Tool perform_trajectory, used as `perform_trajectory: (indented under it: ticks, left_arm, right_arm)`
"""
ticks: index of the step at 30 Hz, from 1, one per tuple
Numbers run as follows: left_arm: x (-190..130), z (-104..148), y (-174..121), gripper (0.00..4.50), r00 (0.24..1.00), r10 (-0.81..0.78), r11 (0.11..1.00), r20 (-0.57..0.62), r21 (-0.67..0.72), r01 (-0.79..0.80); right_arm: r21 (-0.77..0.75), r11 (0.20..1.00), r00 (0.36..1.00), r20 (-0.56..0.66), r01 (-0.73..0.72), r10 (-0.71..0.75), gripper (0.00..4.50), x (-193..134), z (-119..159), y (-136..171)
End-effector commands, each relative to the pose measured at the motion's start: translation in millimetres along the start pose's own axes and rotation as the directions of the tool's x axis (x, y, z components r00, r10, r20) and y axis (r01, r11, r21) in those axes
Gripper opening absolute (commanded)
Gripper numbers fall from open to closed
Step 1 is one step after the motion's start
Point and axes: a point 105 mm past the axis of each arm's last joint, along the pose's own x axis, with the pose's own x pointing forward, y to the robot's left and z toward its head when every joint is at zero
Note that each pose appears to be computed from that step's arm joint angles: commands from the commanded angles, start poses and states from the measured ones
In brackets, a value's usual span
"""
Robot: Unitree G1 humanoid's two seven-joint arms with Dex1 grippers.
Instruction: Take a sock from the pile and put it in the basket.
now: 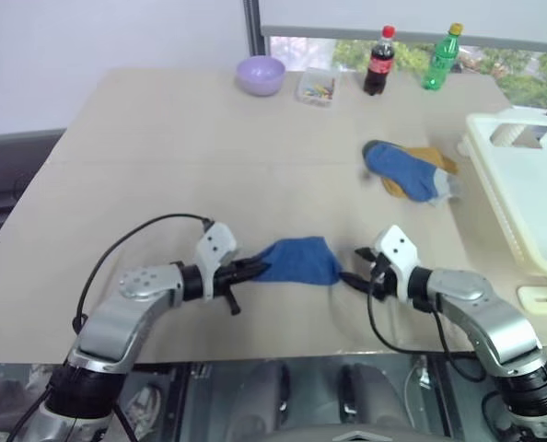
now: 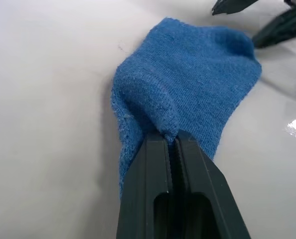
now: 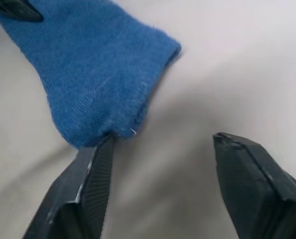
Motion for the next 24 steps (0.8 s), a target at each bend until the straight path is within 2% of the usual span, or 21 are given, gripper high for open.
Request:
perform_trajectory:
  ticks: [1, 2, 7, 10, 16, 24]
  left_arm:
    - [-2, 10, -1, 0.71, 0.998, -0.031, 0.999, 0.05, -0.018, 0.032]
    - [-3, 11, -1, 0.97, 0.998, -0.032, 0.999, 0.053, -0.01, 0.033]
    - [-17, 25, 3, 3.27, 0.99, 0.012, 1.0, 0.137, -0.026, -0.008]
    - [-30, 30, 4, 3.27, 0.986, 0.031, 0.999, 0.162, -0.022, -0.027]
    - [-48, 51, 10, 3.27, 0.96, 0.09, 0.996, 0.264, -0.02, -0.088]
    - [-53, 51, 3, 3.27, 0.953, 0.13, 0.991, 0.275, -0.018, -0.13]
  right_arm:
    - [-0.056, 0.998, 0.998, 0.065, -0.009, 0.013, 3.16, -5, 21, 1]
    - [-0.067, 0.998, 0.998, 0.064, -0.005, 0.009, 3.16, -6, 21, -1]
    - [-0.124, 0.992, 0.992, 0.124, 0.019, -0.003, 3.16, -13, 36, -18]
    - [-0.136, 0.981, 0.978, 0.175, 0.141, -0.117, 3.16, -14, 51, -47]
    - [-0.248, 0.875, 0.909, 0.133, 0.416, -0.395, 3.16, 10, 56, -124]
    - [-0.245, 0.78, 0.818, 0.182, 0.575, -0.546, 3.16, 38, 81, -176]
